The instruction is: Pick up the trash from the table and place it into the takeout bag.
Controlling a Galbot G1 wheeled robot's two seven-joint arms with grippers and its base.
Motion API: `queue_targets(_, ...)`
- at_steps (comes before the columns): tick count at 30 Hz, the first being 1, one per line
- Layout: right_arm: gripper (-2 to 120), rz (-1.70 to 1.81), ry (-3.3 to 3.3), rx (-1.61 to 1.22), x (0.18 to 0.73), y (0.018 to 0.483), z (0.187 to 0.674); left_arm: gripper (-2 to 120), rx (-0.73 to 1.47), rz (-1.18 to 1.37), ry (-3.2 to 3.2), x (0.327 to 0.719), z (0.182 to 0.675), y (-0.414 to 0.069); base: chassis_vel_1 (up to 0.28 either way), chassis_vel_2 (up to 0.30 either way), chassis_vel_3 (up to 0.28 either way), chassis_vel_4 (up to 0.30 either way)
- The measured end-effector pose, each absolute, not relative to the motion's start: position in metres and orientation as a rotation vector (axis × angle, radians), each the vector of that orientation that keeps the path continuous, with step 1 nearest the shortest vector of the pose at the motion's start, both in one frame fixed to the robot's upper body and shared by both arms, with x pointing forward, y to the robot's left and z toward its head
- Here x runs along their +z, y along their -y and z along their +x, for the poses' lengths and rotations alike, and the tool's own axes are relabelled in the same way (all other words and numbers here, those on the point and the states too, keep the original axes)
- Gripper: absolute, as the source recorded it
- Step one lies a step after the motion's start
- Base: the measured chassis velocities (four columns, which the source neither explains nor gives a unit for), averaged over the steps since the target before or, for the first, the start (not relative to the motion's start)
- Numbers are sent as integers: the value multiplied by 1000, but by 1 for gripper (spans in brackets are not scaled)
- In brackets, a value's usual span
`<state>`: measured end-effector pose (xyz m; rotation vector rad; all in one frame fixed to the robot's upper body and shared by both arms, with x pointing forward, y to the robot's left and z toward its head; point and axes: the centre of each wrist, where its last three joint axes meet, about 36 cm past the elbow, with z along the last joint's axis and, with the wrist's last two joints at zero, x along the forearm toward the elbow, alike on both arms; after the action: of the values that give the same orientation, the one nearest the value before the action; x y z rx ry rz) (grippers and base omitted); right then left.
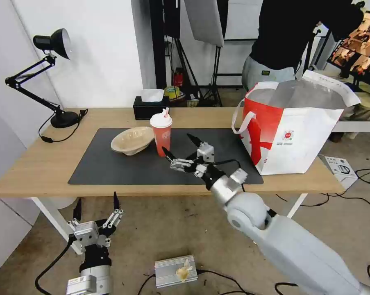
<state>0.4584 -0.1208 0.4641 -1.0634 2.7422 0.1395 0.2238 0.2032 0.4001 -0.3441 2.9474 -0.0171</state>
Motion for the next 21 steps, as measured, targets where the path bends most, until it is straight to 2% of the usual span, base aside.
queue_targets(21,100,-966,-2839,58,453,84,499,100,-18,-344,-2957,395,224,-203,0,0,0,0)
